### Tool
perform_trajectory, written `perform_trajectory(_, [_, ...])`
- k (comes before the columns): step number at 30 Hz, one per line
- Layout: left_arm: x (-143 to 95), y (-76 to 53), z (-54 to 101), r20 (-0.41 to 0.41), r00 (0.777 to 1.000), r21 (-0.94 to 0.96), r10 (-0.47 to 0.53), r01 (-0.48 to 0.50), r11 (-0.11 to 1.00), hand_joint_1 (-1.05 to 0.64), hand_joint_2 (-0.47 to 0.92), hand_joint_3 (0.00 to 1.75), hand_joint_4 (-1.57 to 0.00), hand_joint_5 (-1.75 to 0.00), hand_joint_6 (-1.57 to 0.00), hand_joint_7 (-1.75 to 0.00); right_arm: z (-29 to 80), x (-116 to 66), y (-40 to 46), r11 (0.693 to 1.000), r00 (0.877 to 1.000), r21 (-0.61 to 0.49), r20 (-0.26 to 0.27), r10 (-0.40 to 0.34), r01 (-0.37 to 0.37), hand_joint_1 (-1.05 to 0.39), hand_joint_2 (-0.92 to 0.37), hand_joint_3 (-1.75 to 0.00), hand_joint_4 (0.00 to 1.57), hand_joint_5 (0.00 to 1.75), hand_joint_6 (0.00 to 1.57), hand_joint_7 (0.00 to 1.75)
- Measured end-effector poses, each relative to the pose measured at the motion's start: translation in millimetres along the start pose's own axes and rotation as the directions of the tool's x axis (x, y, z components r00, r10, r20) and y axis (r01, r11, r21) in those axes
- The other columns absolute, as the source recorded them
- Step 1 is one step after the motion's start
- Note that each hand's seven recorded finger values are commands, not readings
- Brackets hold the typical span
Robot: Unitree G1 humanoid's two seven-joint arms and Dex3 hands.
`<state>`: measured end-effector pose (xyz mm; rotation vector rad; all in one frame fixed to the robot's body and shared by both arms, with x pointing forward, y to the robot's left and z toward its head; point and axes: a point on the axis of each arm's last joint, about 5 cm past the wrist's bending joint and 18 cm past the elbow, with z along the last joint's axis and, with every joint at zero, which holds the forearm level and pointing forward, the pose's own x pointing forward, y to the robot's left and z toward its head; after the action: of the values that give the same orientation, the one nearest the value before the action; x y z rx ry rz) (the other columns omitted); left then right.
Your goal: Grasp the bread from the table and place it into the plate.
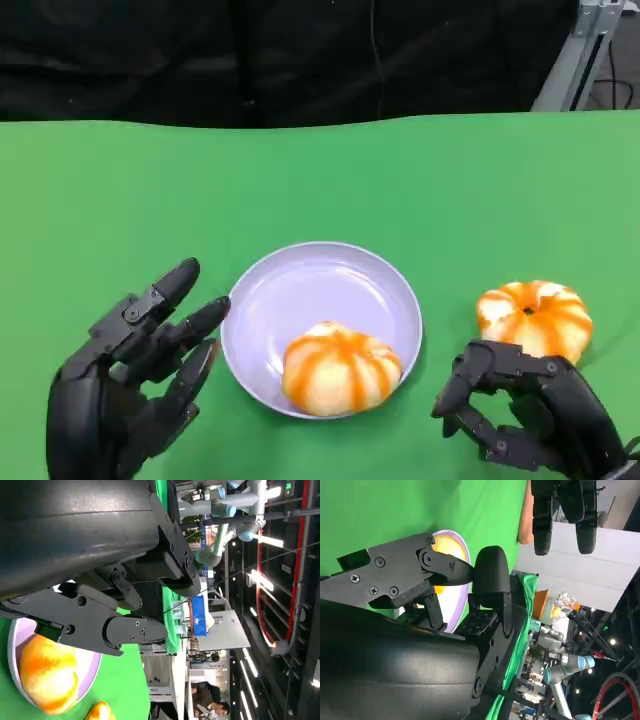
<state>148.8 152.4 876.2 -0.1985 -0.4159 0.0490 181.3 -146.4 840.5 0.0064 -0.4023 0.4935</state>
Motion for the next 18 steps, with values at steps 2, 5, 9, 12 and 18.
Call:
perform_trajectory(2, [-3.2,2.6,-3.0,0.011,0.999,0.043,0.039,-0.04,0.998,-0.08,0.92,0.42,-0.64,-1.15,-0.86,-0.78,0.8,0.8,-0.3,1.0,1.0,-0.001,0.005,0.001,-0.001,-0.09,-0.83,-0.6,0.7,1.57,0.76,1.22])
perform_trajectory(5, [-7.1,5.4,-6.6,0.01,0.997,0.073,0.081,-0.081,0.994,-0.08,0.92,0.43,-0.63,-1.2,-0.85,-0.84,1.6,1.6,-0.6,1.0,1.0,0.002,0.009,0.0,0.0,-0.09,-0.83,-0.6,0.7,1.57,0.77,1.21])
perform_trajectory(9, [-8.1,3.0,-8.0,-0.005,0.992,0.053,0.127,-0.126,0.991,0.05,0.89,0.65,-0.65,-1.53,-0.76,-1.19,1.8,2.0,-0.5,1.0,1.0,0.0,0.006,0.001,-0.001,-0.09,-0.82,-0.61,0.71,1.57,0.76,1.22])
perform_trajectory(12, [-9.9,0.4,-10.2,-0.043,0.987,0.039,0.158,-0.156,0.987,0.05,0.89,0.67,-0.66,-1.56,-0.75,-1.22,1.7,1.5,-0.4,1.0,1.0,-0.001,0.004,0.001,-0.001,-0.08,-0.81,-0.62,0.7,1.57,0.76,1.22])
perform_trajectory(18, [-9.9,0.8,-10.3,-0.052,0.983,0.039,0.174,-0.172,0.984,0.03,0.88,0.68,-0.65,-1.57,-0.74,-1.24,1.7,1.5,-0.5,1.0,1.0,-0.001,0.004,0.002,-0.002,-0.09,-0.81,-0.62,0.71,1.57,0.77,1.22])
